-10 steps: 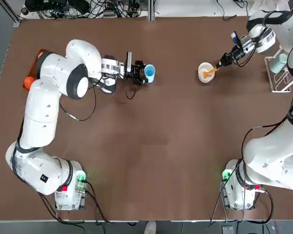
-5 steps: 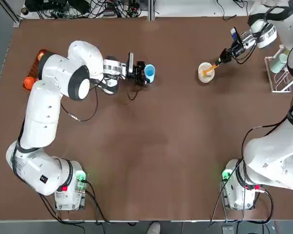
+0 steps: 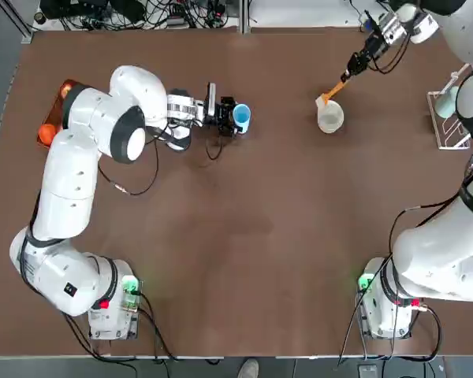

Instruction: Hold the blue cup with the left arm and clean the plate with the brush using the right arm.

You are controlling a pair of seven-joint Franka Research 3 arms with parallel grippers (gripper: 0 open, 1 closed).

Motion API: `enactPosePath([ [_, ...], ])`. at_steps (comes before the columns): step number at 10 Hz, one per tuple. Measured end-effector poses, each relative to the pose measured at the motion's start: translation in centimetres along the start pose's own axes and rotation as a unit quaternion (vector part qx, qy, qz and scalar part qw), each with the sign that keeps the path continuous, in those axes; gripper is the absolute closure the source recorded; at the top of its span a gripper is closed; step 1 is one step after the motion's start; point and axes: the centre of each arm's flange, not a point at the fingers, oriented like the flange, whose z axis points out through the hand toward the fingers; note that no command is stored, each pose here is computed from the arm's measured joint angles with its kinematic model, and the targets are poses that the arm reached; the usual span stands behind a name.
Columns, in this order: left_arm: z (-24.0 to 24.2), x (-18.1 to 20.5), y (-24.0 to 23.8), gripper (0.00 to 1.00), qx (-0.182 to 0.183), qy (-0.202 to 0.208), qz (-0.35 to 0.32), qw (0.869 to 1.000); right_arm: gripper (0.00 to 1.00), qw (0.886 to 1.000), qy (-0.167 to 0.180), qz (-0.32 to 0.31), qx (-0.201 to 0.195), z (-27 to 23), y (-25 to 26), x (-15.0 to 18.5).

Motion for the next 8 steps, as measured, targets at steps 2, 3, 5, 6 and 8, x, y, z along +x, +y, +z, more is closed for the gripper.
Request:
enactPosePath([
  [2,0.8,-0.2,0.4,0.03,0.001,0.003,-0.004,1.000,0.95,0.996,-0.025,-0.029,-0.075,-1.2,-7.4,2.6],
  [3,1.1,-0.2,0.4,0.03,0.002,0.004,-0.002,1.000,0.95,0.991,-0.043,-0.030,-0.123,-1.0,-10.8,3.6],
  [5,1.3,-0.2,0.2,0.09,0.002,0.003,0.000,1.000,0.95,0.981,-0.056,-0.012,-0.185,2.5,-19.3,5.9],
  [6,1.2,-0.2,0.2,0.16,0.002,0.003,0.001,1.000,0.95,0.978,-0.052,0.001,-0.202,5.0,-24.0,6.7],
  [8,1.2,-0.2,0.2,0.31,0.002,0.002,0.001,1.000,0.95,0.973,-0.037,-0.017,-0.226,8.8,-31.3,7.3],
])
